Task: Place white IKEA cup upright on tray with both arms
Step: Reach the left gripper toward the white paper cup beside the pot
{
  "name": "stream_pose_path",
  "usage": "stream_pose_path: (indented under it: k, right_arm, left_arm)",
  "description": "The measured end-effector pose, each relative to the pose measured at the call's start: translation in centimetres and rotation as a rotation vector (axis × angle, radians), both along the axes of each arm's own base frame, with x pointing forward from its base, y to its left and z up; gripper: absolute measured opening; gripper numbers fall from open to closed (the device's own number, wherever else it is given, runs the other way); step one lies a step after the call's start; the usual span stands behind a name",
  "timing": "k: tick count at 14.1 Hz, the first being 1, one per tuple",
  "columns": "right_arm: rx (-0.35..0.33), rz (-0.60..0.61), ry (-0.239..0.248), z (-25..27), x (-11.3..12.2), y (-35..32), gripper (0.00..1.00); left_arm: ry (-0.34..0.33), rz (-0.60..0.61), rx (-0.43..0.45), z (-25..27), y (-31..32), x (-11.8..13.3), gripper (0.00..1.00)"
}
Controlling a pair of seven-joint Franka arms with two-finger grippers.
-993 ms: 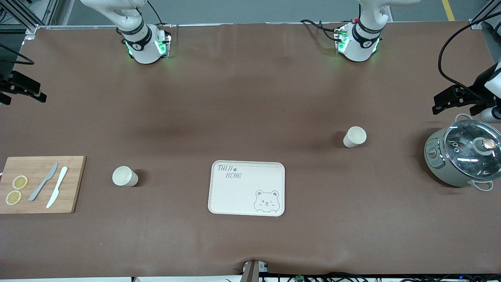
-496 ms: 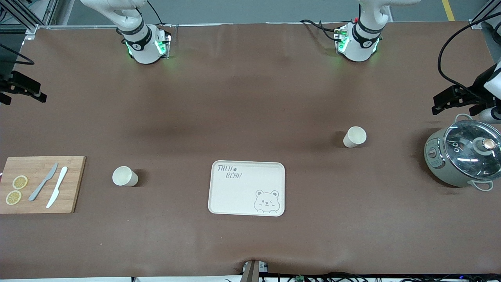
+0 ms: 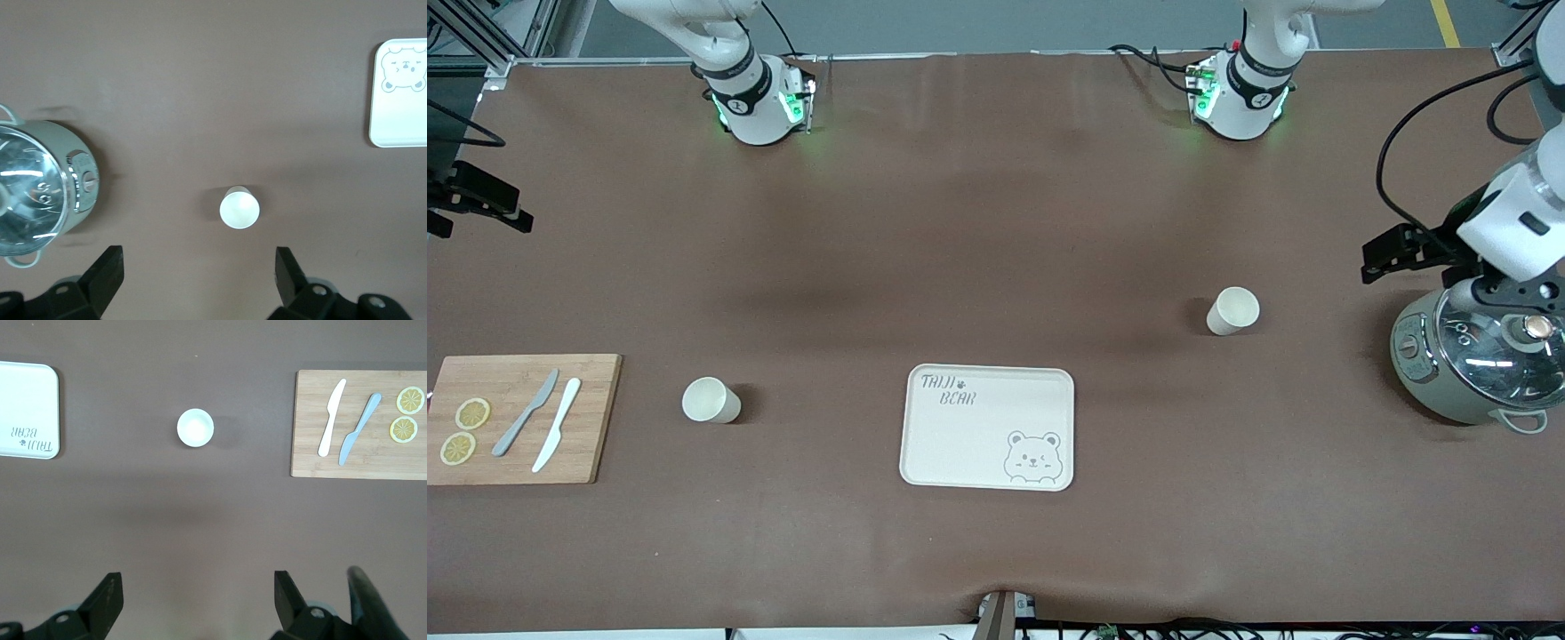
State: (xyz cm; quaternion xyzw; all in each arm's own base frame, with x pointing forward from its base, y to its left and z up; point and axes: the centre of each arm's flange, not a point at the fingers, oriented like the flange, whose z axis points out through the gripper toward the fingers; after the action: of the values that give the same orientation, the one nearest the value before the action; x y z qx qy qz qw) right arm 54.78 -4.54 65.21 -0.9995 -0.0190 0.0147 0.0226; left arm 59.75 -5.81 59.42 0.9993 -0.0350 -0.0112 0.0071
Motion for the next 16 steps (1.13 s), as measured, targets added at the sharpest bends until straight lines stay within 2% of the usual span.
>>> stream_pose_path:
  k: [3,6,12,16]
  right_arm:
    - [0.000,0.000,0.000,0.0,0.0,0.0,1.00]
    - [0.000,0.001,0.000,0.0,0.0,0.0,1.00]
    - [0.000,0.003,0.004,-0.6,0.2,0.1,1.00]
    - [-0.001,0.002,-0.008,-2.8,1.1,0.1,1.00]
  left_arm:
    - [0.004,0.002,-0.001,-2.0,0.0,0.5,1.00]
    - [-0.024,0.004,-0.004,-5.3,0.1,0.4,1.00]
    - [-0.072,-0.006,-0.011,-11.6,-0.3,-2.7,1.00]
    - [-0.086,-0.007,-0.012,-16.2,-0.1,-5.3,1.00]
